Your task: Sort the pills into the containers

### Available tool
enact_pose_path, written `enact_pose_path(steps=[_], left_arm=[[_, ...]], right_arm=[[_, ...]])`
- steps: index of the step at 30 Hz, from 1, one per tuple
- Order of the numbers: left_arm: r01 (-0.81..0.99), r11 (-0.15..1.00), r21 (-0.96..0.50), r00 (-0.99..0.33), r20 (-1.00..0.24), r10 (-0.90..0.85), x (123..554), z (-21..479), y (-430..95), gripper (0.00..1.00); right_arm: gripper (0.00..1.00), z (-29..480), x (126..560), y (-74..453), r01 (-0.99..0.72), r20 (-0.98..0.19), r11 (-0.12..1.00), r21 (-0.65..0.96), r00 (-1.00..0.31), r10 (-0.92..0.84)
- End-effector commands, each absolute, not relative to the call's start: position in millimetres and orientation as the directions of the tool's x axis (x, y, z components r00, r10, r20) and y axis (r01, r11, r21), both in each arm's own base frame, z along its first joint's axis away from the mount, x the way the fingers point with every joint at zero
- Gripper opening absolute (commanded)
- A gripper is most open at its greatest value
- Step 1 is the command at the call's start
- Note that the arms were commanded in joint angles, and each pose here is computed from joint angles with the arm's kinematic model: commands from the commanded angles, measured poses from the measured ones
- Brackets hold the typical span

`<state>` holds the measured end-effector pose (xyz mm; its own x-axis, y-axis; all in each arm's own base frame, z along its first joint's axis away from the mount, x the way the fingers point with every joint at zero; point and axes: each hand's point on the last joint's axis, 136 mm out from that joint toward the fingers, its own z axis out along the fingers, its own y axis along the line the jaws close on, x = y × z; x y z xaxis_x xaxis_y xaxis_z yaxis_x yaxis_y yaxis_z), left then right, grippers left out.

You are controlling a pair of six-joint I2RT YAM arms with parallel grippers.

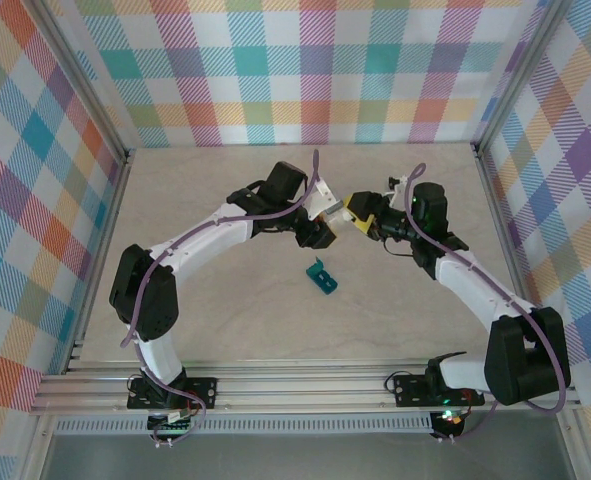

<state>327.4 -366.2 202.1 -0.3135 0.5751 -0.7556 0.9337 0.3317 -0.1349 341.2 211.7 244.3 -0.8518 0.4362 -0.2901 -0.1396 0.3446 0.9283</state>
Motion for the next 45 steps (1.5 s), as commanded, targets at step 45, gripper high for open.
enact_pose_path(steps=[45], left_arm=[[0.938,0.328,-0.109,-0.29,-0.763,0.577,328,213,-361,0.0]], right_arm=[[0.74,261,337,185,-0.224,-0.397,0.386,0.895,-0.793,0.461]])
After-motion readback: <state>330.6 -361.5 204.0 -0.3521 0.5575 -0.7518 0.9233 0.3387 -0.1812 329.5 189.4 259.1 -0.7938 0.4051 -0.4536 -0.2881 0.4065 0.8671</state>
